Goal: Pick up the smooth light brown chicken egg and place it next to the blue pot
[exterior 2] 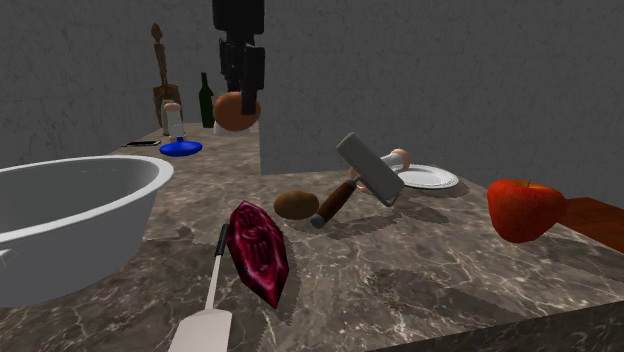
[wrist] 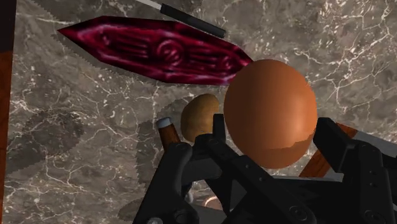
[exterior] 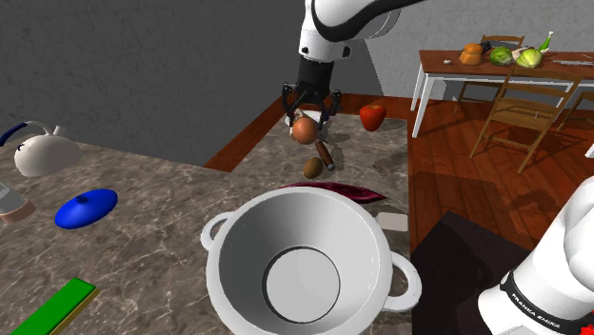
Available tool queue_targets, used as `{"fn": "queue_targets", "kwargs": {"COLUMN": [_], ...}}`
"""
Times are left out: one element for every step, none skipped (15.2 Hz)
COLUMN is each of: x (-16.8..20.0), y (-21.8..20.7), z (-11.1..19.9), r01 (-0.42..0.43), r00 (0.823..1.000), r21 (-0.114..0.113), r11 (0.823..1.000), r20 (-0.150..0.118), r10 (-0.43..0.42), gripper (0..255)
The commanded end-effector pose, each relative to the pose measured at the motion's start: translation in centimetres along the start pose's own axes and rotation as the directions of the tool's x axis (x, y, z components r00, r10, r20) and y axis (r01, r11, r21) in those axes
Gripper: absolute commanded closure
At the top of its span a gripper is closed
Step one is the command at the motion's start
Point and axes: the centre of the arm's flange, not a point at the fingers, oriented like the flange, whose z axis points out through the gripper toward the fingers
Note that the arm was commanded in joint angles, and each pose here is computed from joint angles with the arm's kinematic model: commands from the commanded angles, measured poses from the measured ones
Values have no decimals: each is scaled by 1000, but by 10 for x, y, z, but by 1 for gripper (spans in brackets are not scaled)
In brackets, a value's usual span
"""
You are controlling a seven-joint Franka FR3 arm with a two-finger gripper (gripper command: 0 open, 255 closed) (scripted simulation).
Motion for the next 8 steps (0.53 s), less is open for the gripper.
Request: {"fn": "queue_targets", "kwargs": {"x": [-16, -25, -33, -42, -51, -59, -68, -76], "y": [-20, -30, -39, -49, -59, -69, -79, -89], "z": [4, 6, 8, 10, 12, 14, 16, 18], "r01": [-2, -2, -2, -2, -2, -2, -2, -2], "r00": [1000, 1000, 1000, 1000, 1000, 1000, 1000, 1000], "r21": [1, 1, 1, 1, 1, 1, 1, 1], "r11": [1000, 1000, 1000, 1000, 1000, 1000, 1000, 1000], "r20": [0, 0, 0, 0, 0, 0, 0, 0], "r10": [2, 2, 2, 2, 2, 2, 2, 2], "gripper": [255, 255, 255, 255, 255, 255, 255, 255]}}
